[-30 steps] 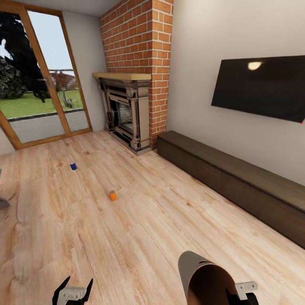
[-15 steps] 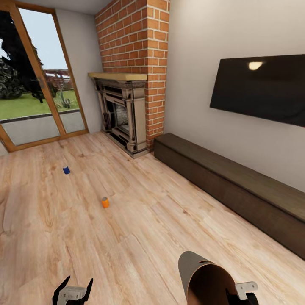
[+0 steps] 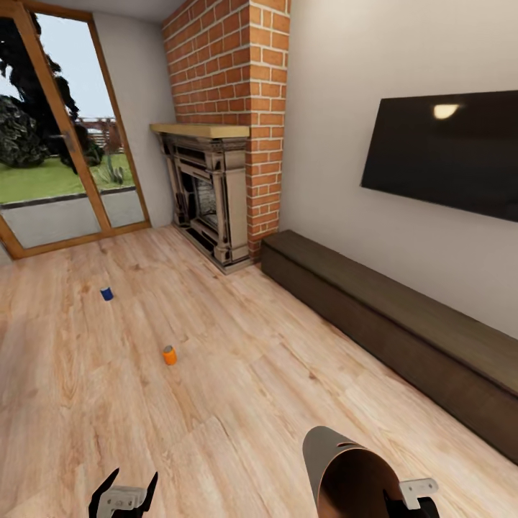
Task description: Put the three can of soda from the living room inside the tash can in the kitchen.
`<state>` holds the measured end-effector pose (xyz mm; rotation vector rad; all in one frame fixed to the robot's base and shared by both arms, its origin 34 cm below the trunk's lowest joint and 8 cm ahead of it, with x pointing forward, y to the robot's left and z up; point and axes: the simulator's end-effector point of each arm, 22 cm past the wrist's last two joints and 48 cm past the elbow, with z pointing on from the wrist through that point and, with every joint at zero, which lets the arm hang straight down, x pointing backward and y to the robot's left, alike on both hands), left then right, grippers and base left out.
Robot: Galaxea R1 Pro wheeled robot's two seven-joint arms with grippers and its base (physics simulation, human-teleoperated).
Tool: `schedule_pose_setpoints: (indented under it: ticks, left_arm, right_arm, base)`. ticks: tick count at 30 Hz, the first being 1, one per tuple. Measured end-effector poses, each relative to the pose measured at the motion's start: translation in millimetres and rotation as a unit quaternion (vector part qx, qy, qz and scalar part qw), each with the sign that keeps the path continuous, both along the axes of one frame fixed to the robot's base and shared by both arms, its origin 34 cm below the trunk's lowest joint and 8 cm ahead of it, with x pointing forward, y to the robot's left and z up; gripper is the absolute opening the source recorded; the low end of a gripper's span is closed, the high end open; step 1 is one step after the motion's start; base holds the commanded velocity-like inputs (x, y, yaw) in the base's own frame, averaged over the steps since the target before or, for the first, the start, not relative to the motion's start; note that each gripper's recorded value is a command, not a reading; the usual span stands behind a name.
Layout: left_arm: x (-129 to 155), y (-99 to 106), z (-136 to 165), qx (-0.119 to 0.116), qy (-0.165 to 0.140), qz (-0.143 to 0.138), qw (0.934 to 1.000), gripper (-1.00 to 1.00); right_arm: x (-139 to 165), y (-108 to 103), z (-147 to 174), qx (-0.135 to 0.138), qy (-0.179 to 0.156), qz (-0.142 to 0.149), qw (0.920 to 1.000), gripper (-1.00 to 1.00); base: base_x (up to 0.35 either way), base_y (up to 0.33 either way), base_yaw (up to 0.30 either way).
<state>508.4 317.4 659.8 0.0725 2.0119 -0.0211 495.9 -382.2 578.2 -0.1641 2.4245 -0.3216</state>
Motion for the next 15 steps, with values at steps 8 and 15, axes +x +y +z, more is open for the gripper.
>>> schedule_pose_setpoints:
  ticks: [8,15]
  left_arm:
    - [-0.1,0.3,-0.1,0.000,0.000,0.000,1.0000,1.00]
    - [0.0,0.3,0.0,0.000,0.000,0.000,1.0000,1.00]
  right_arm:
    - [0.0,-0.1,0.0,-0.001,0.000,0.000,1.0000,-1.00]
    - [0.0,0.1,0.0,0.000,0.000,0.000,1.0000,-1.00]
  base:
    - [0.157,-0.035,0.244]
    - [0.069,-0.001,0.251]
